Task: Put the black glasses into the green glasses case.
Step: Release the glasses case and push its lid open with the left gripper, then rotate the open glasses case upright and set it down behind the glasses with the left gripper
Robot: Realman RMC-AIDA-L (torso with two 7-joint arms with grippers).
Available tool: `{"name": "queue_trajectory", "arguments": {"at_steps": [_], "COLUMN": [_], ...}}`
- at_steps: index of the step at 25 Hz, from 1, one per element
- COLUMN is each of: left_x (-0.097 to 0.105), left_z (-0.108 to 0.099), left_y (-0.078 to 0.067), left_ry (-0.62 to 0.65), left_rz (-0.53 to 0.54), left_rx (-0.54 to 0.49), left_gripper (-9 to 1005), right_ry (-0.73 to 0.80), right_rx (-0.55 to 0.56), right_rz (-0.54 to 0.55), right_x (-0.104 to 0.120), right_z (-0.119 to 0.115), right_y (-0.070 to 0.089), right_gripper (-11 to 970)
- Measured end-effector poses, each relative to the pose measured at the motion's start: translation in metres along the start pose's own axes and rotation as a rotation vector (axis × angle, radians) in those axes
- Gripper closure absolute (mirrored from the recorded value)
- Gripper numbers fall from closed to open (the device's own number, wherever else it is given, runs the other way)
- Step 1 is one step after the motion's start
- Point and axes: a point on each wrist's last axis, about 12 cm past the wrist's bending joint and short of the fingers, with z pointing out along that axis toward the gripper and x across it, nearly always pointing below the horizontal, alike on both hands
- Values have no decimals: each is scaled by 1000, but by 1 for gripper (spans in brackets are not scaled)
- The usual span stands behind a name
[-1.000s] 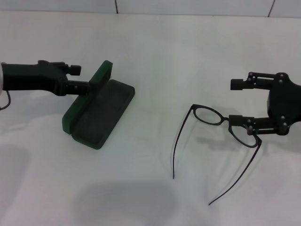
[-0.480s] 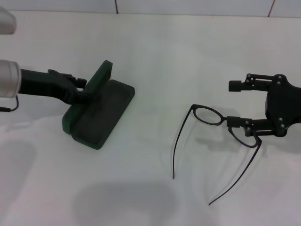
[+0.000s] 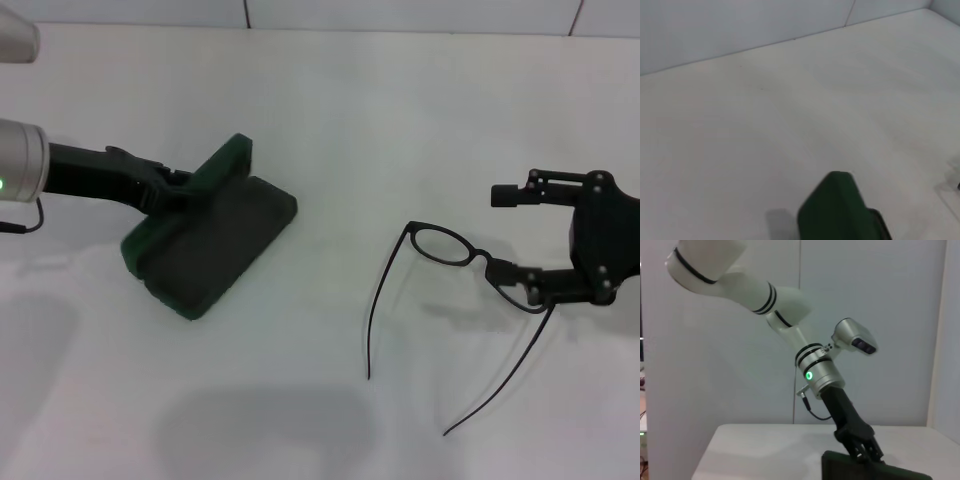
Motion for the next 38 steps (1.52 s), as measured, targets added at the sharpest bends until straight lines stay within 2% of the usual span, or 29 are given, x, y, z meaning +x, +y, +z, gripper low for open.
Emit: {"name": "queue_trajectory", "arguments": {"at_steps": [7, 10, 11, 14, 19, 22, 26, 29, 32, 38], "left_x": [-8, -24, -30, -51, -97, -115, -120, -123, -127, -128], "left_z": [1, 3, 4, 10, 36, 54, 82, 94, 103, 108], "left_y": [2, 1, 0, -5, -23, -30, -42, -51, -60, -66], "left_ry": [-11, -29, -35, -47, -82, -73, -22, 17, 20, 36], "left_rz": [44, 119, 162, 332, 603, 692, 765, 809, 834, 862], "left_rx": [-22, -21, -19, -2, 61, 45, 75, 100, 133, 162], "left_gripper": [704, 799, 799, 800, 802, 803, 776, 756, 736, 696], "right_ry": [14, -3, -17, -25, -26, -24, -13, -11, -12, -5], "right_rx": [-105, -131, -141, -142, -127, -124, -125, -127, -128, -124], "right_rz": [-29, -42, -50, -49, -36, -28, -22, -19, -16, -15], "right_x": [6, 7, 11, 15, 23, 28, 32, 33, 33, 34], "right_z": [-3, -4, -5, -6, -11, -12, -12, -13, -14, -17], "right_y": [18, 25, 34, 40, 53, 60, 64, 66, 67, 67], "right_gripper": [204, 204, 204, 204, 204, 204, 204, 204, 203, 203]}}
